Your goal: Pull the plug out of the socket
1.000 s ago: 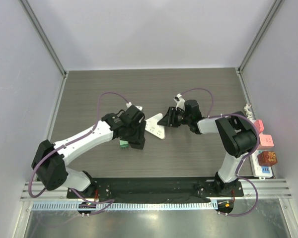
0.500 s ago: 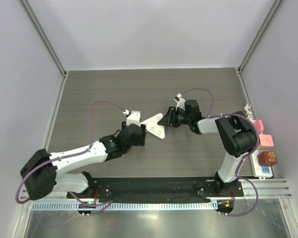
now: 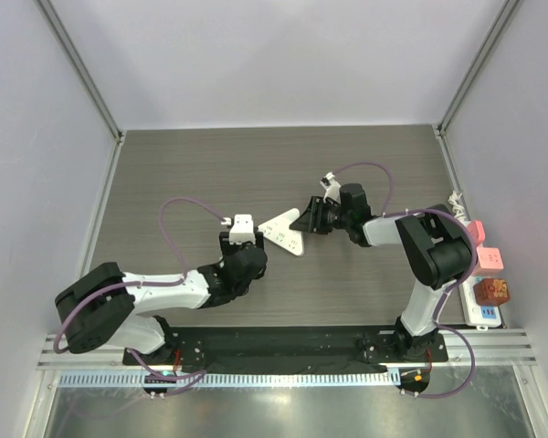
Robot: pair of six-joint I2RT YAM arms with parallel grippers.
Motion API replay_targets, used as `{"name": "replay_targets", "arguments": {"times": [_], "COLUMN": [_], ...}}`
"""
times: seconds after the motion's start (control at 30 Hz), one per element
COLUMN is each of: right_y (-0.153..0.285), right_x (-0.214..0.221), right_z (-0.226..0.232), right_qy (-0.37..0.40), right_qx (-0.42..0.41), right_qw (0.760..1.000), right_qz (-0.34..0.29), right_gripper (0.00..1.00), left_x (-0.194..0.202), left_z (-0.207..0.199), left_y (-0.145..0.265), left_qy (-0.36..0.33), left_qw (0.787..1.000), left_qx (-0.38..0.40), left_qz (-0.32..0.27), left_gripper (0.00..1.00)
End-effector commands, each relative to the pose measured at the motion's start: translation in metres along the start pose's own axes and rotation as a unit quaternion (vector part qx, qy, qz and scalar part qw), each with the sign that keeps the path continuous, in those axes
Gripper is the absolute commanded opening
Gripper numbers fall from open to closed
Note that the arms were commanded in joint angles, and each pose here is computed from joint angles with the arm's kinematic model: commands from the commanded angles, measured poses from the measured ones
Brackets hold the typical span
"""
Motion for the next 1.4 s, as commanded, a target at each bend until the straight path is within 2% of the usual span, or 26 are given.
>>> {"name": "replay_targets", "arguments": {"times": [0.0, 0.27, 0.43, 0.8, 1.0, 1.13, 1.37], "right_y": [-0.002, -0.004, -0.004, -0.005, -0.004, -0.004, -0.004], "right_x": [0.019, 0.019, 0.019, 0.020, 0.020, 0.019, 0.019], "right_z": [-0.037, -0.037, -0.037, -0.037, -0.036, -0.036, -0.035], "right_qy": [0.000, -0.003, -0.005, -0.009, -0.009, -0.009, -0.008], "right_qx": [0.095, 0.092, 0.090, 0.089, 0.088, 0.086, 0.086], "right_qw": [0.995, 0.995, 0.996, 0.996, 0.996, 0.996, 0.996], "right_qz": [0.021, 0.023, 0.023, 0.025, 0.026, 0.025, 0.025], "right_gripper": [0.01, 0.01, 0.01, 0.01, 0.01, 0.01, 0.01], "left_x": [-0.013, -0.004, 0.002, 0.005, 0.006, 0.006, 0.005], "left_z": [-0.006, 0.001, 0.007, 0.005, 0.002, -0.001, -0.003], "left_y": [-0.006, -0.005, -0.002, -0.005, -0.007, -0.009, -0.009], "left_qy": [0.068, 0.070, 0.088, 0.082, 0.074, 0.066, 0.074], "left_qw": [0.996, 0.995, 0.992, 0.991, 0.992, 0.993, 0.992], "left_qx": [-0.037, -0.060, -0.082, -0.101, -0.100, -0.102, -0.105], "left_qz": [-0.051, -0.047, -0.035, -0.019, -0.013, -0.008, -0.006], "left_gripper": [0.00, 0.00, 0.08, 0.10, 0.25, 0.27, 0.38]}}
Point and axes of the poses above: each gripper's point midway between its finger pads, its own y axis back along the fingers, its own z axis along the line the jaws close on, x = y × z, the point moved 8 cm from there along y, back along the fingers, and after that the axes turned 1 degree about -y, right-handed, at the moved point
